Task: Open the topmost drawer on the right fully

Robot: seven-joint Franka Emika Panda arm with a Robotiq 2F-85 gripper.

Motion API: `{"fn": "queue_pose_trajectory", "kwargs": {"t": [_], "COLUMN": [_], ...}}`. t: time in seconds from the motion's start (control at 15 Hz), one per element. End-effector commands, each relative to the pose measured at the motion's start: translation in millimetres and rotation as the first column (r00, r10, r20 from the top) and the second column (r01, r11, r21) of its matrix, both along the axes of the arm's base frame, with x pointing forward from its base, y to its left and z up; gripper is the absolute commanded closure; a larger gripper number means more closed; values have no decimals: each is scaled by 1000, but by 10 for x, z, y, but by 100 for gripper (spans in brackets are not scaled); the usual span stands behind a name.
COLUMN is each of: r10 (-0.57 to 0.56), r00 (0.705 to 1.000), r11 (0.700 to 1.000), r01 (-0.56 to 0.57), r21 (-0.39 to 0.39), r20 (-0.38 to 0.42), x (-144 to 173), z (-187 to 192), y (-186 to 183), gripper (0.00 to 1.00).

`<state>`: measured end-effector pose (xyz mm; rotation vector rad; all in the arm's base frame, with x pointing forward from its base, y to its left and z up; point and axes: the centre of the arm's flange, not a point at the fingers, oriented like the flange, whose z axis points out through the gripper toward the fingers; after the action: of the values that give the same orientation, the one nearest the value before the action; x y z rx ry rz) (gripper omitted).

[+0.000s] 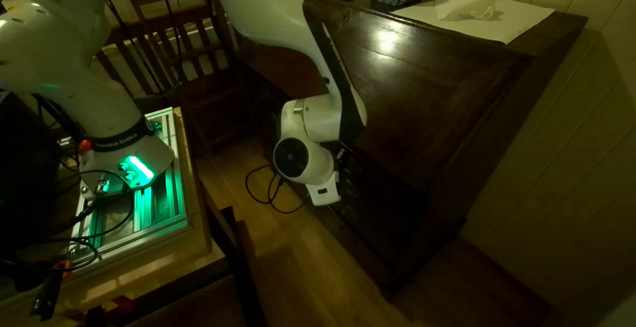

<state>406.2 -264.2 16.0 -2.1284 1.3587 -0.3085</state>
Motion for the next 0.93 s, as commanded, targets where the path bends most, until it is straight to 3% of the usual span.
{"fn": "queue_pose_trajectory", "kwargs": {"t": [0.0, 0.33, 0.87], "r10": [-54, -70, -96], "r00": [993, 980, 973], "r11": [998, 996, 995], "r01": [51, 59, 88], "r21": [32, 60, 49], "r20": [106, 187, 211], "x": [-212, -129, -105], "z": [-50, -169, -427], "y": [49, 78, 116], "gripper": [30, 40, 61]}}
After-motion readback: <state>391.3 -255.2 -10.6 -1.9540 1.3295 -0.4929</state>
